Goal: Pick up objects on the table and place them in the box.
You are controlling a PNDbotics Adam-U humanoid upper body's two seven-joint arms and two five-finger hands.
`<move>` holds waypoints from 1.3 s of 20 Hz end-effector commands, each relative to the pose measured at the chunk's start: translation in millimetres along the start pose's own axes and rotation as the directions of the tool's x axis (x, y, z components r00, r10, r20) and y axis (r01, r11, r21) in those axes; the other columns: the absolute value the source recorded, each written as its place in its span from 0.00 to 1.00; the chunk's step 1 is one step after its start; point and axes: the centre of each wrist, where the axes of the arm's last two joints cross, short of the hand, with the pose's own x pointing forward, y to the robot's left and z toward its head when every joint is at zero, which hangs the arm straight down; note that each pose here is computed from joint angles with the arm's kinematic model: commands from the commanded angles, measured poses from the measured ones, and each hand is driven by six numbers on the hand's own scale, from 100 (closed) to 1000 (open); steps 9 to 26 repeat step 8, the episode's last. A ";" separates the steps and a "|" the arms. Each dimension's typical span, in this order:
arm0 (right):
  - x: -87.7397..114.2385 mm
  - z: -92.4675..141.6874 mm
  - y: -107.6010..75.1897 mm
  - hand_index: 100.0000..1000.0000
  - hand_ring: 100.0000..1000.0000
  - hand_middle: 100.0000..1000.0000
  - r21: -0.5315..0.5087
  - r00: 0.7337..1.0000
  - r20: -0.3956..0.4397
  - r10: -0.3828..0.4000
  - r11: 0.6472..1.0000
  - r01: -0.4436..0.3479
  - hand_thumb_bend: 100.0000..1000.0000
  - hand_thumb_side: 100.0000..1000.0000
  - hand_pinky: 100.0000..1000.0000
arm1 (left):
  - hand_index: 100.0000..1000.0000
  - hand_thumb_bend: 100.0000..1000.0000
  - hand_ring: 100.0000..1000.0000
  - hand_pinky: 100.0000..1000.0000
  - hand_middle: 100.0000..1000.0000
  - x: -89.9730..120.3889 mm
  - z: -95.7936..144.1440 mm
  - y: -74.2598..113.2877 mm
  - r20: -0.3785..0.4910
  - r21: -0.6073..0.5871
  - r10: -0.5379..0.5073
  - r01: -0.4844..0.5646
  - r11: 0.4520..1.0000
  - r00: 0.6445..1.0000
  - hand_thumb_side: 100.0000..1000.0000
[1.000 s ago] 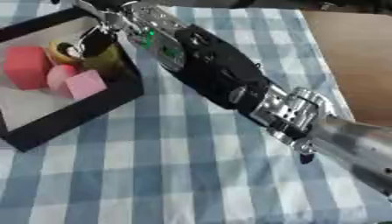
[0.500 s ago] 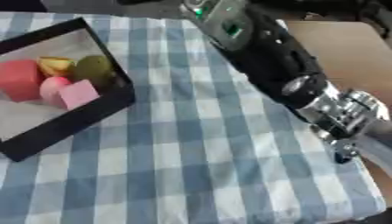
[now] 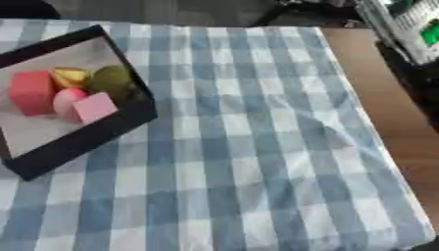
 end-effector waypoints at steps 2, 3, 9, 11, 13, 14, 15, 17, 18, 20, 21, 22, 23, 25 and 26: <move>-10.1 19.8 -18.1 0.86 0.79 0.72 -0.098 1.000 0.030 0.001 0.995 0.002 0.03 0.30 0.83 | 0.83 0.00 0.97 0.84 0.85 4.1 -4.5 2.4 0.023 -0.018 -0.017 0.017 1.000 1.000 0.76; -16.2 27.3 -16.9 0.86 0.81 0.73 -0.116 1.000 0.018 -0.010 0.993 0.012 0.02 0.30 0.84 | 0.84 0.00 0.97 0.84 0.85 3.3 -3.7 2.0 0.019 -0.020 -0.015 0.016 1.000 1.000 0.76; -37.4 57.2 -7.0 0.88 0.83 0.76 -0.191 0.997 -0.029 -0.065 0.980 0.059 0.01 0.33 0.84 | 0.84 0.00 0.97 0.84 0.87 -1.3 1.6 -1.0 -0.005 -0.034 -0.005 0.005 0.999 1.000 0.76; -37.4 57.2 -7.0 0.88 0.83 0.76 -0.191 0.997 -0.029 -0.065 0.980 0.059 0.01 0.33 0.84 | 0.84 0.00 0.97 0.84 0.87 -1.3 1.6 -1.0 -0.005 -0.034 -0.005 0.005 0.999 1.000 0.76; -37.4 57.2 -7.0 0.88 0.83 0.76 -0.191 0.997 -0.029 -0.065 0.980 0.059 0.01 0.33 0.84 | 0.84 0.00 0.97 0.84 0.87 -1.3 1.6 -1.0 -0.005 -0.034 -0.005 0.005 0.999 1.000 0.76; -37.4 57.2 -7.0 0.88 0.83 0.76 -0.191 0.997 -0.029 -0.065 0.980 0.059 0.01 0.33 0.84 | 0.84 0.00 0.97 0.84 0.87 -1.3 1.6 -1.0 -0.005 -0.034 -0.005 0.005 0.999 1.000 0.76; -37.4 57.2 -7.0 0.88 0.83 0.76 -0.191 0.997 -0.029 -0.065 0.980 0.059 0.01 0.33 0.84 | 0.84 0.00 0.97 0.84 0.87 -1.3 1.6 -1.0 -0.005 -0.034 -0.005 0.005 0.999 1.000 0.76; -37.4 57.2 -7.0 0.88 0.83 0.76 -0.191 0.997 -0.029 -0.065 0.980 0.059 0.01 0.33 0.84 | 0.84 0.00 0.97 0.84 0.87 -1.3 1.6 -1.0 -0.005 -0.034 -0.005 0.005 0.999 1.000 0.76; -37.4 57.2 -7.0 0.88 0.83 0.76 -0.191 0.997 -0.029 -0.065 0.980 0.059 0.01 0.33 0.84 | 0.84 0.00 0.97 0.84 0.87 -1.3 1.6 -1.0 -0.005 -0.034 -0.005 0.005 0.999 1.000 0.76; -37.4 57.2 -7.0 0.88 0.83 0.76 -0.191 0.997 -0.029 -0.065 0.980 0.059 0.01 0.33 0.84 | 0.84 0.00 0.97 0.84 0.87 -1.3 1.6 -1.0 -0.005 -0.034 -0.005 0.005 0.999 1.000 0.76; -37.4 57.2 -7.0 0.88 0.83 0.76 -0.191 0.997 -0.029 -0.065 0.980 0.059 0.01 0.33 0.84 | 0.84 0.00 0.97 0.84 0.87 -1.3 1.6 -1.0 -0.005 -0.034 -0.005 0.005 0.999 1.000 0.76; -37.4 57.2 -7.0 0.88 0.83 0.76 -0.191 0.997 -0.029 -0.065 0.980 0.059 0.01 0.33 0.84 | 0.84 0.00 0.97 0.84 0.87 -1.3 1.6 -1.0 -0.005 -0.034 -0.005 0.005 0.999 1.000 0.76; -37.4 57.2 -7.0 0.88 0.83 0.76 -0.191 0.997 -0.029 -0.065 0.980 0.059 0.01 0.33 0.84 | 0.84 0.00 0.97 0.84 0.87 -1.3 1.6 -1.0 -0.005 -0.034 -0.005 0.005 0.999 1.000 0.76; -37.4 57.2 -7.0 0.88 0.83 0.76 -0.191 0.997 -0.029 -0.065 0.980 0.059 0.01 0.33 0.84 | 0.84 0.00 0.97 0.84 0.87 -1.3 1.6 -1.0 -0.005 -0.034 -0.005 0.005 0.999 1.000 0.76; -37.4 57.2 -7.0 0.88 0.83 0.76 -0.191 0.997 -0.029 -0.065 0.980 0.059 0.01 0.33 0.84 | 0.84 0.00 0.97 0.84 0.87 -1.3 1.6 -1.0 -0.005 -0.034 -0.005 0.005 0.999 1.000 0.76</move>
